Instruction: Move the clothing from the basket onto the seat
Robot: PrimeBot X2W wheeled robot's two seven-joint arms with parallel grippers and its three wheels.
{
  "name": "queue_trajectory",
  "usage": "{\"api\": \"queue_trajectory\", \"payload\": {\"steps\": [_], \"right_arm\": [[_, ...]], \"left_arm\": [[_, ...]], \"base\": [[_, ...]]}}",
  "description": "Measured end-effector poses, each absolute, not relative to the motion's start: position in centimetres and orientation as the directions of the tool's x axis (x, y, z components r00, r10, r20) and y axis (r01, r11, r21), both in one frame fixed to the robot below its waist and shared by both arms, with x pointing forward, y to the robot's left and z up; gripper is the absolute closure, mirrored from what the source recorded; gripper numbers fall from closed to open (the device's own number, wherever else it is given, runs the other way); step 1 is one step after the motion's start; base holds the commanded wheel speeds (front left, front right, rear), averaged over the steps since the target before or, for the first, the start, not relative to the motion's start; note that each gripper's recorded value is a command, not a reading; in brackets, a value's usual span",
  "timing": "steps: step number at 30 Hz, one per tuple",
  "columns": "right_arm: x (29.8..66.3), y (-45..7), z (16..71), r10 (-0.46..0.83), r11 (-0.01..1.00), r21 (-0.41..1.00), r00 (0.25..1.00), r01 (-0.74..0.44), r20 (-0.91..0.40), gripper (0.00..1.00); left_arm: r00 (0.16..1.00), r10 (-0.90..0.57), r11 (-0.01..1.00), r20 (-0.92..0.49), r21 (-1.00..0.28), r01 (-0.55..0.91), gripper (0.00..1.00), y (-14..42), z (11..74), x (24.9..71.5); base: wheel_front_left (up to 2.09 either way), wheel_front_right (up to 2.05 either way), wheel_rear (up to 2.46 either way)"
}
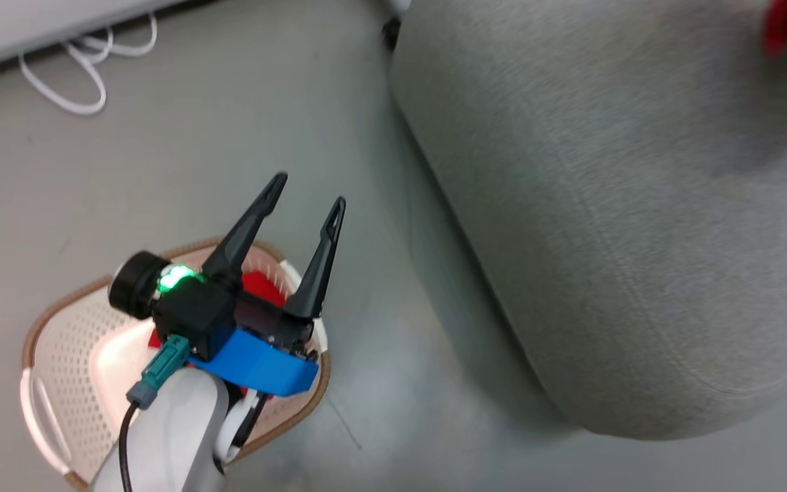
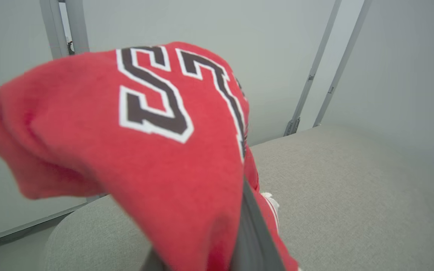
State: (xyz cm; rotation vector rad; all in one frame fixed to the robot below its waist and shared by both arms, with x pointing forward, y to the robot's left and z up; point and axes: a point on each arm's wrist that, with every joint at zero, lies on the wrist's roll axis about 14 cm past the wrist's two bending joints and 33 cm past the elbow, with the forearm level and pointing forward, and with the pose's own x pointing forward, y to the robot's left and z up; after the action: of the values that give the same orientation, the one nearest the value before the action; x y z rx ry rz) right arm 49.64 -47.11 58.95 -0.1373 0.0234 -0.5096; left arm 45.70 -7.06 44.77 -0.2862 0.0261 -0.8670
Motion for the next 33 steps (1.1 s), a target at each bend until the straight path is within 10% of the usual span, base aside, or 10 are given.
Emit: {"api": "queue_trajectory", "payload": {"steps": [20, 24, 33], "right_arm": [[53.7, -43.0, 39.1, -0.47, 0.882, -0.105, 0.842, 0.459, -0.266, 0.98], [53.1, -42.7, 41.1, -0.464, 0.886, -0.113, 0.856, 0.45, -0.231, 0.0], [49.0, -39.9, 44.2, -0.394, 0.919, -0.138, 0.889, 0.37, -0.235, 0.0]], "left_arm": [[0.721, -0.691, 0.697, -0.04, -0.299, 0.652, 0.0, -2.3, 36.4, 48.7], [0.724, -0.69, 0.694, -0.015, -0.297, 0.656, 0.0, -2.7, 38.3, 48.6], [0.755, -0.656, 0.72, -0.018, -0.315, 0.618, 0.0, -2.0, 42.2, 45.3]], "base": [[0.0, 0.0, 0.0], [0.0, 0.0, 0.0], [0.0, 0.0, 0.0]]}}
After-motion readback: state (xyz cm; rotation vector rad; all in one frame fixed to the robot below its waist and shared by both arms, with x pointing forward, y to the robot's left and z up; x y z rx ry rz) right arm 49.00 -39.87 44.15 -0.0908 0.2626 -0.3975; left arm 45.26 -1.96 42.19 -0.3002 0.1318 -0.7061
